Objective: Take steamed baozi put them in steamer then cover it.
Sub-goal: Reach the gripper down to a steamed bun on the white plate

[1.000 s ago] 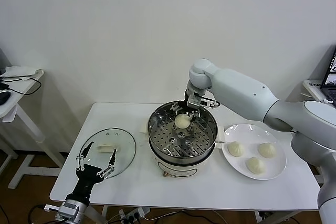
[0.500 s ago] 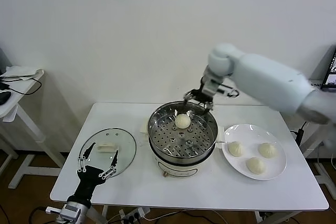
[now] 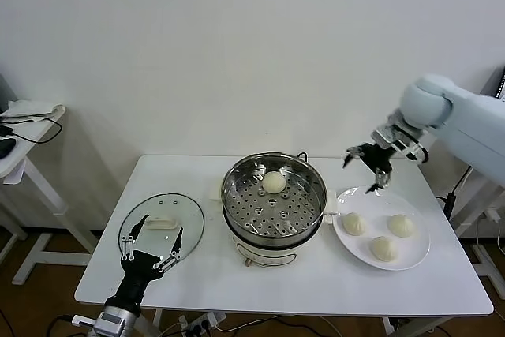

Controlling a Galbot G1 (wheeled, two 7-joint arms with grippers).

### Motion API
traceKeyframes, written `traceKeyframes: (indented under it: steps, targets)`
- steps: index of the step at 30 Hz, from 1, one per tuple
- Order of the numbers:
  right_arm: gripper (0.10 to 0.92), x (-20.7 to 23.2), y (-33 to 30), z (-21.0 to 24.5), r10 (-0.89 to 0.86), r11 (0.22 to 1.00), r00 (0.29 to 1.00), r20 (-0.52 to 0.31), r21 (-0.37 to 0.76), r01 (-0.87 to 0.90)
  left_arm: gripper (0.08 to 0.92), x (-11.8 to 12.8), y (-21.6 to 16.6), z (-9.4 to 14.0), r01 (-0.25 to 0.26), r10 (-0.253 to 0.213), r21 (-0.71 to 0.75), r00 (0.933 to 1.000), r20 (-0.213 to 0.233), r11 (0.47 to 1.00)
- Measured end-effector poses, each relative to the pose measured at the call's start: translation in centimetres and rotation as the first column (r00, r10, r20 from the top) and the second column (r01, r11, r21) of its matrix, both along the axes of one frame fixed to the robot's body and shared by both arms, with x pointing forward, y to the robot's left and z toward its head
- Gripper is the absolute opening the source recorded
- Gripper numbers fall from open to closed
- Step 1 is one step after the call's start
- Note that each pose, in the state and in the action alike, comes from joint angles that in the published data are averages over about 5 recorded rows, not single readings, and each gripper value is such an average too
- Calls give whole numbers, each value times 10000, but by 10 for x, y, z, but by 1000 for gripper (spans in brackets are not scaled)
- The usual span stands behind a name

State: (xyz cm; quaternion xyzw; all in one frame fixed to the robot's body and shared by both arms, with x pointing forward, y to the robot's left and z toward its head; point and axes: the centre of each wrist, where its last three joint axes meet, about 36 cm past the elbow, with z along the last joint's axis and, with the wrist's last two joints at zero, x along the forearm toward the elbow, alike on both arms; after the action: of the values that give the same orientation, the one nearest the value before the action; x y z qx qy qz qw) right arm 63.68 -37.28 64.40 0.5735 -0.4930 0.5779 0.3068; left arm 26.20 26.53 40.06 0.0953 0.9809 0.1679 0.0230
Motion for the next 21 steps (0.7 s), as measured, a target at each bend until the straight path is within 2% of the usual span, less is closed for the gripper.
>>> traceKeyframes:
  steps: [9,21]
  targets:
    - [823,-2,-29,-58,-1730,9848,9839,-448,82,1736,823,1,0,-1,-21,21,3,10000,1,10000]
    - [823,6,-37,-118,-2855,9579,9559,-688,111,2869,823,5,0,-8,-67,67,-36,9999,-79,10000]
